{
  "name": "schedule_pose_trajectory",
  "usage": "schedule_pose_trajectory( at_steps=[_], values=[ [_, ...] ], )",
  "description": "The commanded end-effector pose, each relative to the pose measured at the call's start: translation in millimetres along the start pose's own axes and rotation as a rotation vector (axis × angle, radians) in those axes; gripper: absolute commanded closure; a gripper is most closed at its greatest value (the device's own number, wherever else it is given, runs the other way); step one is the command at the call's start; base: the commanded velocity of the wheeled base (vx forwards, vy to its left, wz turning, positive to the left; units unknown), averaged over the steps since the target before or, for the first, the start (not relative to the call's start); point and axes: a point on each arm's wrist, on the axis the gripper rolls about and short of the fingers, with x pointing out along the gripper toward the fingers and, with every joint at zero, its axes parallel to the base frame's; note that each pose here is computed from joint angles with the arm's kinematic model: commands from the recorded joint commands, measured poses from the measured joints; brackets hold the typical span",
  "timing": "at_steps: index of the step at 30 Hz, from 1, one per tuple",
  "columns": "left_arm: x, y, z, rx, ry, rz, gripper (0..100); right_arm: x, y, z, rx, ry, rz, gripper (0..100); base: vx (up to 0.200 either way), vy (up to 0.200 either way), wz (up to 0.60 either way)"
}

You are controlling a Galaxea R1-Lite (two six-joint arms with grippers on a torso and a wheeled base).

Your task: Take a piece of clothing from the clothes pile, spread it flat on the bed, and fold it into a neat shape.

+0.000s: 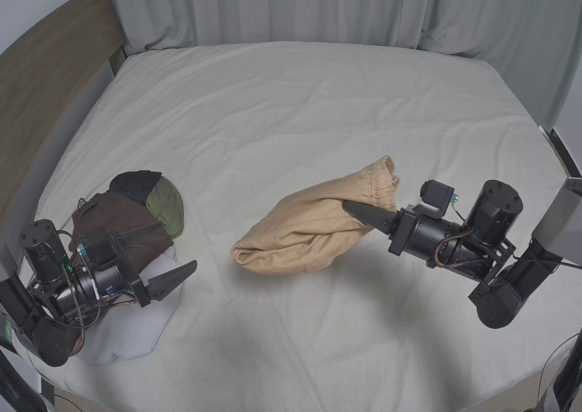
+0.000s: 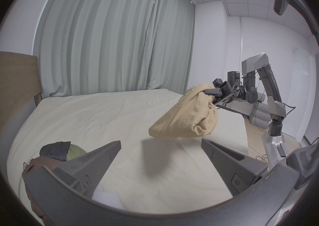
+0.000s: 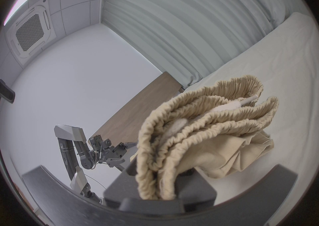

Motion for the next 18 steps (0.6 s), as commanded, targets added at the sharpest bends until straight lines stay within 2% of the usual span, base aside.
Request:
schedule_pose_trajectory(
  at_steps=[1, 10, 18],
  values=[
    [0.2, 0.0, -0.7, -0.003, 0.003, 0.000, 0, 11.3, -13.2, -0.6, 0.006, -0.005, 0.007, 100, 0.000, 0.000, 0.00],
    [0.8, -0.2, -2.4, -0.007, 0.008, -0.003, 0, 30.0, -34.0, 9.2, 0.017, -0.042, 0.035, 100, 0.000, 0.000, 0.00],
    [0.6, -0.5, -3.6, -0.011, 0.013, -0.003, 0, 39.9, -59.5, 12.1, 0.026, -0.074, 0.015, 100, 0.000, 0.000, 0.00]
  ],
)
